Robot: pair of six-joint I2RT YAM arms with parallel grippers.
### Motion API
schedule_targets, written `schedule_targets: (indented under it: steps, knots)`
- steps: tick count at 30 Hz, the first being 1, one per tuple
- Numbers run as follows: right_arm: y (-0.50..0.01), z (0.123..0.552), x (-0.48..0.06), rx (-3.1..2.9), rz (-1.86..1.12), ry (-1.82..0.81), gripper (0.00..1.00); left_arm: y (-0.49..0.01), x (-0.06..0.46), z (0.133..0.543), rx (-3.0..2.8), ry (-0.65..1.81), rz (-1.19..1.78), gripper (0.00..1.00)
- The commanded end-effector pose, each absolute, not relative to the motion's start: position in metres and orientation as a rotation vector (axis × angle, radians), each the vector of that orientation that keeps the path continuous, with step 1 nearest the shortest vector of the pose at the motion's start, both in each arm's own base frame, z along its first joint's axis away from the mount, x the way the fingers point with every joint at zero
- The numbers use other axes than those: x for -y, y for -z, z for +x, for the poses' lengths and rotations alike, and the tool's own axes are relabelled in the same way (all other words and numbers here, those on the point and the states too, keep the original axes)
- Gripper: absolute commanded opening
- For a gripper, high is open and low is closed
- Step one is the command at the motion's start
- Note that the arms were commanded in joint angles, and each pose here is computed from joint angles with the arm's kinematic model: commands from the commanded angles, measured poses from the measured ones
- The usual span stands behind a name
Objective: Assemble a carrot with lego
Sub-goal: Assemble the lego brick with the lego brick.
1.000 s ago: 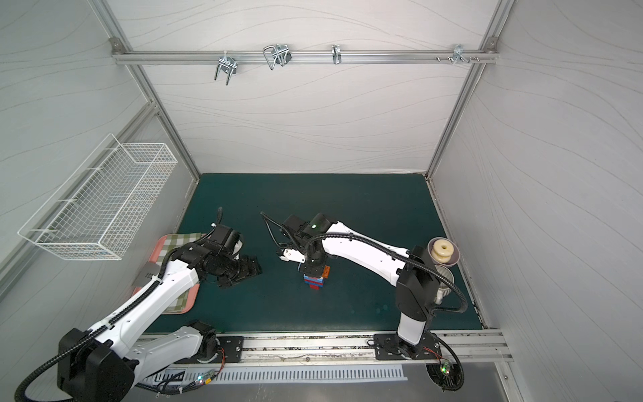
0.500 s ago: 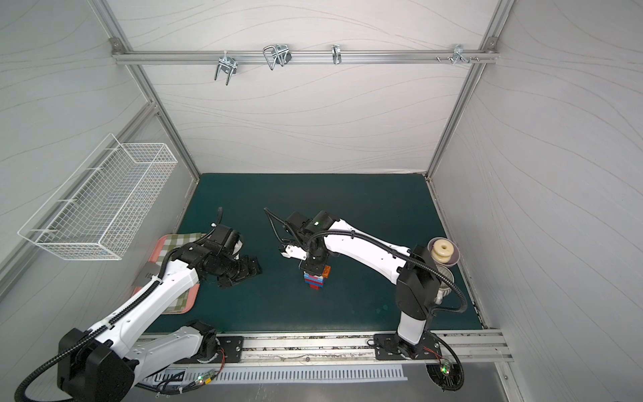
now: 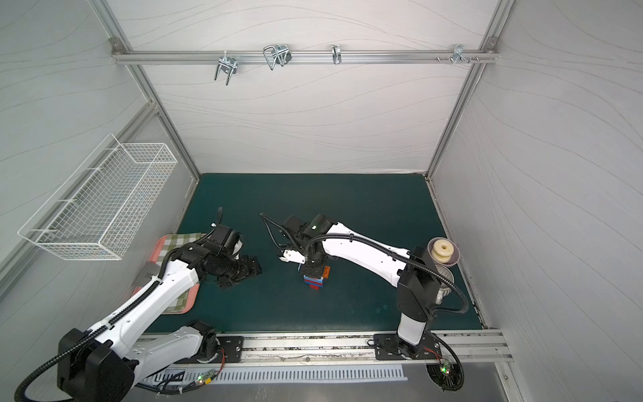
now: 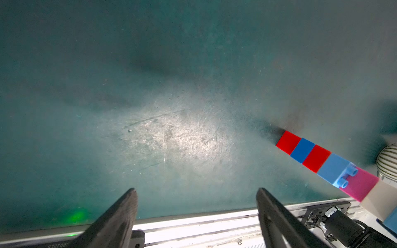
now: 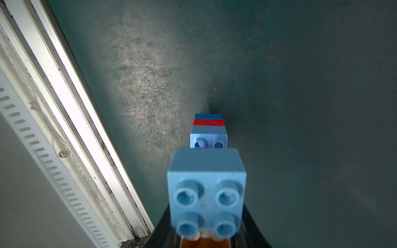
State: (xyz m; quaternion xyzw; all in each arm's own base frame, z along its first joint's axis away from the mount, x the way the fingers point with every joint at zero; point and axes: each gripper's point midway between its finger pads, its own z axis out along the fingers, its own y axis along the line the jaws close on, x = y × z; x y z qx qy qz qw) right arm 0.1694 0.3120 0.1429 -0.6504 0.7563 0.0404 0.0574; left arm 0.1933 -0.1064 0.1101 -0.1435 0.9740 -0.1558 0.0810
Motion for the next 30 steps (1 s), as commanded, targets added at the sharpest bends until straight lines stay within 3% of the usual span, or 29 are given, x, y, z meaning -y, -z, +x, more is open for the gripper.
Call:
schedule_targets:
  steps: [1,10,30]
  knots:
    - [-0.096,0.152,-0.288,-2.501,-2.084,-0.029,0.00,-0.113,0.104,0.197,-2.892,0.451,-0.416,0.87]
    - [-0.092,0.161,-0.288,-2.470,-2.082,-0.023,0.00,-0.114,0.103,0.197,-2.889,0.451,-0.413,0.87]
    - [-0.092,0.133,-0.263,-2.425,-2.256,-0.130,0.00,-0.115,0.103,0.196,-2.890,0.447,-0.412,0.87]
